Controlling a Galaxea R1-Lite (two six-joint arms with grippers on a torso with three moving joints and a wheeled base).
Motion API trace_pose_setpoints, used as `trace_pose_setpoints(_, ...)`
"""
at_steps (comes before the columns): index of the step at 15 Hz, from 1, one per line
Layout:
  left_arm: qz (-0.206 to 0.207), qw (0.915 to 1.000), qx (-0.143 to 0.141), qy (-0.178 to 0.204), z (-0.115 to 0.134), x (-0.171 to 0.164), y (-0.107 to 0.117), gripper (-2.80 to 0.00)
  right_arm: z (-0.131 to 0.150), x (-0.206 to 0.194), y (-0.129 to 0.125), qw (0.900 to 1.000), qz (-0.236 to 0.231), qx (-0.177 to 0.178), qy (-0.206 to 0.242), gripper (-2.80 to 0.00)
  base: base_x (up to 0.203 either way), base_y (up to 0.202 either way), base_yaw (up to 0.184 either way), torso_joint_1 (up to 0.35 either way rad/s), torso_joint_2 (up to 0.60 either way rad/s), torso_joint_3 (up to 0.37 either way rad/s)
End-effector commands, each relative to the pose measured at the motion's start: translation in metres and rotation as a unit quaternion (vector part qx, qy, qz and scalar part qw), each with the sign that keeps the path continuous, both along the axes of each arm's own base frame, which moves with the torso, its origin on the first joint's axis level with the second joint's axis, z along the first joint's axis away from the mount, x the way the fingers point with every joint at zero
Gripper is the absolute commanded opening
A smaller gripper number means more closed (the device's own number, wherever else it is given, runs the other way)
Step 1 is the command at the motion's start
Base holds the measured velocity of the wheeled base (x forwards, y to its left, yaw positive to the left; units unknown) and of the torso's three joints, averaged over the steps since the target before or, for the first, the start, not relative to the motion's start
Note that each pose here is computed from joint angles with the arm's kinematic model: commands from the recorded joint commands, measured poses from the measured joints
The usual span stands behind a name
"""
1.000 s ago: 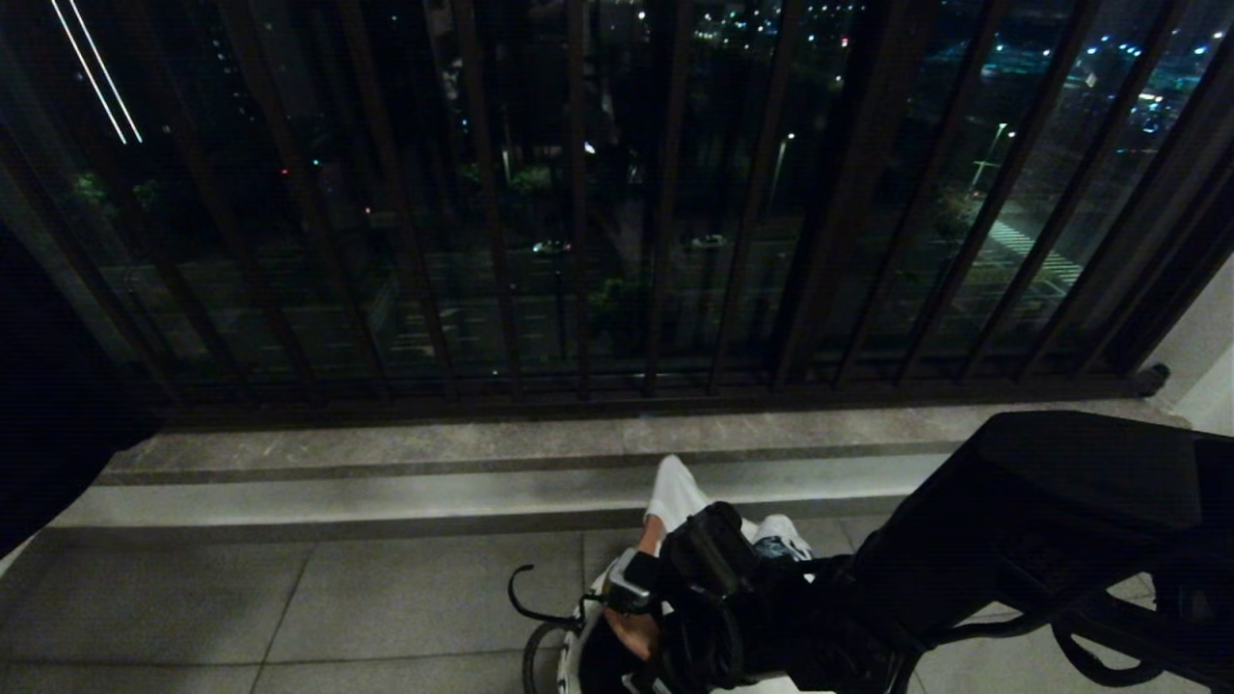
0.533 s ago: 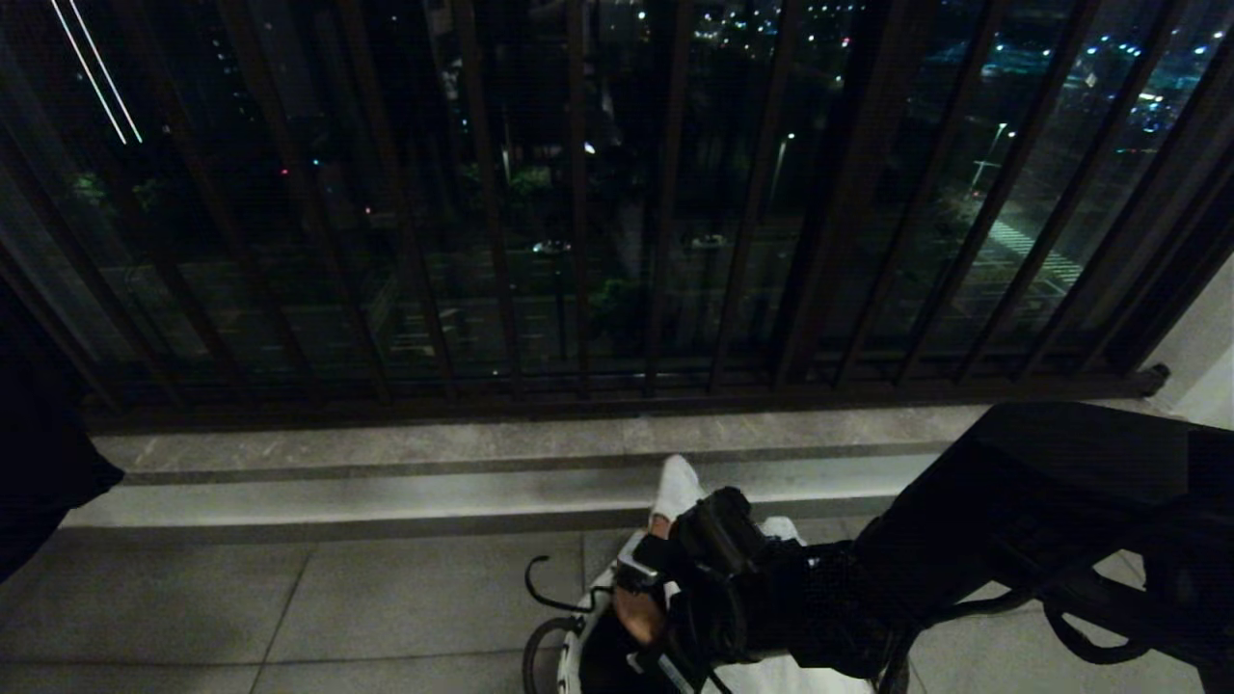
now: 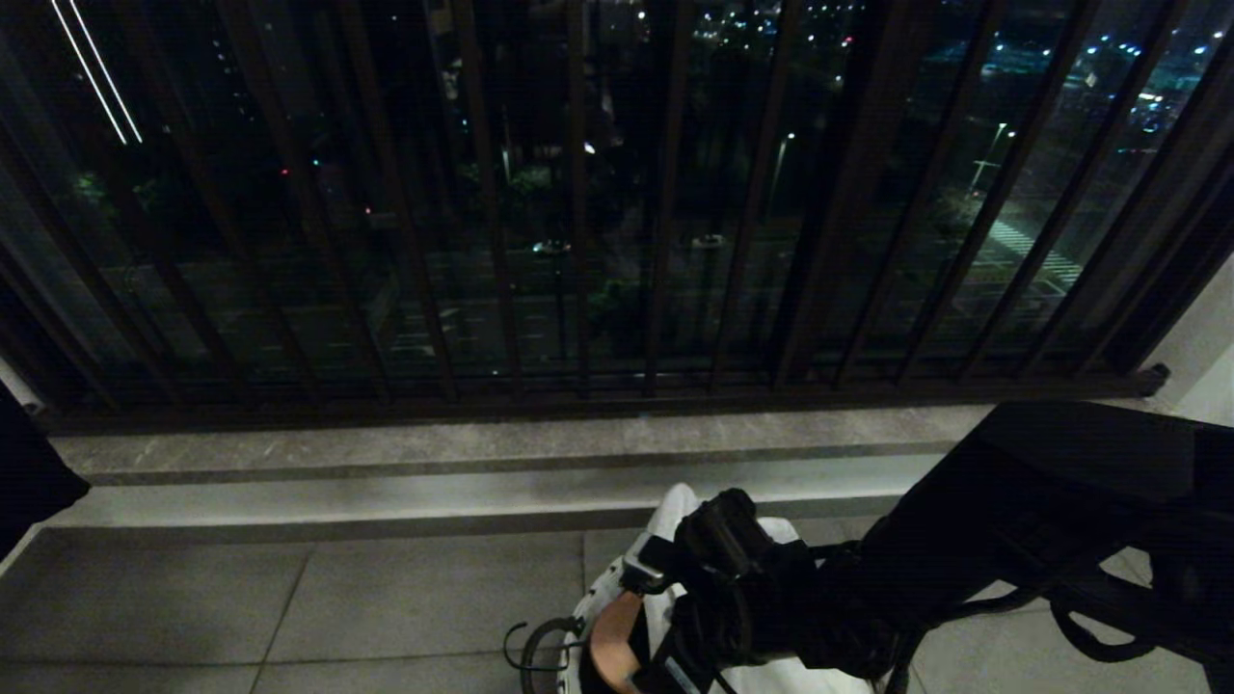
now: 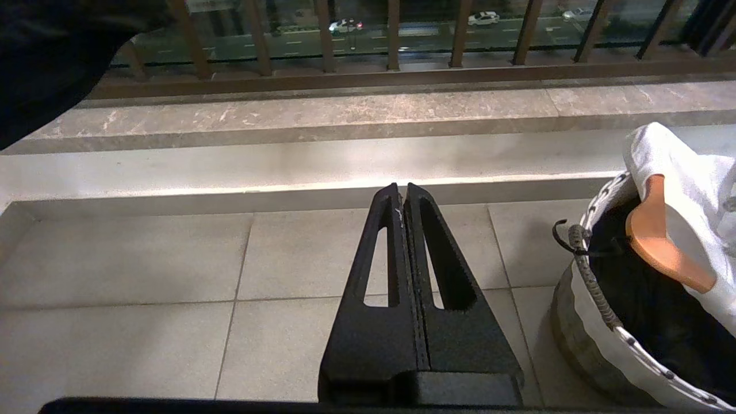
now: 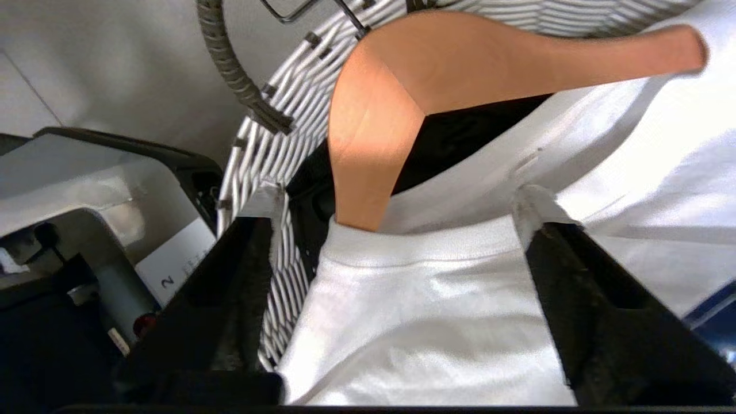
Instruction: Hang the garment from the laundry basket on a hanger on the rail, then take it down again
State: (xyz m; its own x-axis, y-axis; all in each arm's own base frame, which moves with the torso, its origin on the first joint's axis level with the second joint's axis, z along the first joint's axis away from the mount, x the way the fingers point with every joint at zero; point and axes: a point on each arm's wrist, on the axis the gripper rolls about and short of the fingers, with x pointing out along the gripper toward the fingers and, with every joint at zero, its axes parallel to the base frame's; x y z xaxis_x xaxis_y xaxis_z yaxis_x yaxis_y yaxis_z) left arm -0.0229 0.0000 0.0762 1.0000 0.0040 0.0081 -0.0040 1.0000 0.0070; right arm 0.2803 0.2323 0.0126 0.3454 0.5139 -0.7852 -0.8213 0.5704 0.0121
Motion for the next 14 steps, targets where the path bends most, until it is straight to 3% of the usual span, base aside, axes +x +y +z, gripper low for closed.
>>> trace_pose_setpoints(1, 0.0, 1.0, 0.0, 0.0, 0.0, 0.0, 0.0, -2.8, 0.011, -0.003, -0.002, 1.0, 0.002, 0.009, -0.01, 0.0, 0.0, 0.0, 0.0, 0.0, 0.0, 0.0)
trace_pose_setpoints(7, 0.0, 1.0, 0.0, 0.0, 0.0, 0.0, 0.0, -2.8, 0.038, -0.024, -0.019, 1.0, 0.0, 0.02, -0.021, 0.0, 0.0, 0.0, 0.0, 0.0, 0.0, 0.0)
trace_pose_setpoints(8, 0.0, 1.0, 0.0, 0.0, 0.0, 0.0, 0.0, -2.8, 0.045, -0.029, -0.023, 0.999, 0.0, 0.023, -0.026, -2.8, 0.0, 0.0, 0.0, 0.0, 0.0, 0.0)
trace_pose_setpoints(14, 0.0, 1.0, 0.0, 0.0, 0.0, 0.0, 0.0, -2.8, 0.071, -0.056, -0.044, 0.998, -0.012, 0.035, -0.045, -2.8, 0.0, 0.0, 0.0, 0.0, 0.0, 0.0)
